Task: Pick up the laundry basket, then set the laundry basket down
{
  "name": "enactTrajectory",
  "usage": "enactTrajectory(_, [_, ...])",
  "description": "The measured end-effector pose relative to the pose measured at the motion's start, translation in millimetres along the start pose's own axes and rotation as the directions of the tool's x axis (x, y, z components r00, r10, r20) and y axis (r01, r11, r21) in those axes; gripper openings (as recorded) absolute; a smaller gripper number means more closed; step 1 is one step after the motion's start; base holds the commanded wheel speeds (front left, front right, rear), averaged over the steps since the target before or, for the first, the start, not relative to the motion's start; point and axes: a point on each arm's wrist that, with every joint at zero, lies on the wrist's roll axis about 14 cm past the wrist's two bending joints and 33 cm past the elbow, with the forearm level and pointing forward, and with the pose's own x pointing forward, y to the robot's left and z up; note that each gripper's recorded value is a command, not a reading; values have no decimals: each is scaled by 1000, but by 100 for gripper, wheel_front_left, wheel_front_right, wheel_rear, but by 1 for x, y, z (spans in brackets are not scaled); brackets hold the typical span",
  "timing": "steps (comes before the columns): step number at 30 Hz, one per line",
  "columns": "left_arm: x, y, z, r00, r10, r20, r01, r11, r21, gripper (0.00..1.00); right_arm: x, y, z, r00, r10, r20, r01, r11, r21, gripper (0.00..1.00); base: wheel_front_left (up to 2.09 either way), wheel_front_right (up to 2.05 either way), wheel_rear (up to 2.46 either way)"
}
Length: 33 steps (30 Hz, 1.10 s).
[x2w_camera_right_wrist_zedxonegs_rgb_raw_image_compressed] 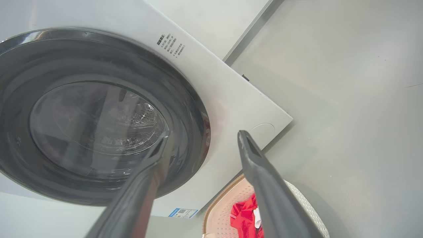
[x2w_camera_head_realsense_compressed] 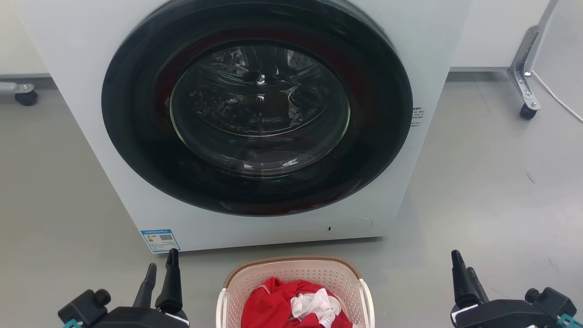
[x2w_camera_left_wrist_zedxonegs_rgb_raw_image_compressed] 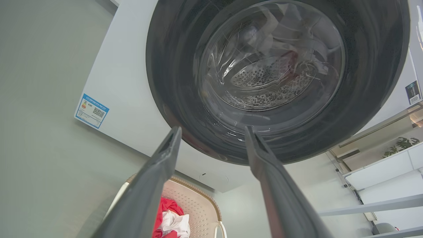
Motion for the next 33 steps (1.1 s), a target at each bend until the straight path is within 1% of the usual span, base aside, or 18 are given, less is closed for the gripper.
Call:
enactTrajectory(5, [-1, -2, 1, 1000, -3, 15, 2, 995, 102, 100, 0, 5, -1, 1000, 10, 8, -10, 996, -91, 100, 0, 0, 0])
enactTrajectory(6, [-2, -3, 1, 1000, -6, 18, 3, 991, 136, 100, 0, 7, -2, 1000, 19, 10, -17, 992, -129, 100, 0, 0, 0])
enactTrajectory(7, [-2, -3, 1, 1000, -6, 18, 3, 991, 136, 100, 0, 7, -2, 1000, 19, 10, -17, 992, -129, 100, 0, 0, 0])
enactTrajectory(15, [-5, -9, 0, 999, -25, 37, 13, 961, 275, 100, -1, 13, -3, 999, 34, 24, -26, 965, -259, 100, 0, 0, 0])
enactTrajectory(21, [-6, -14, 1, 997, -47, 53, 23, 926, 378, 100, -2, 22, -3, 997, 66, 41, -47, 936, -350, 100, 0, 0, 0])
enactTrajectory(27, [-6, -24, 3, 994, -82, 74, 37, 879, 475, 100, -2, 30, -2, 993, 98, 60, -62, 896, -440, 100, 0, 0, 0])
enactTrajectory(33, [-7, -32, 4, 989, -117, 92, 47, 833, 551, 100, -3, 37, -1, 989, 126, 76, -69, 853, -517, 100, 0, 0, 0])
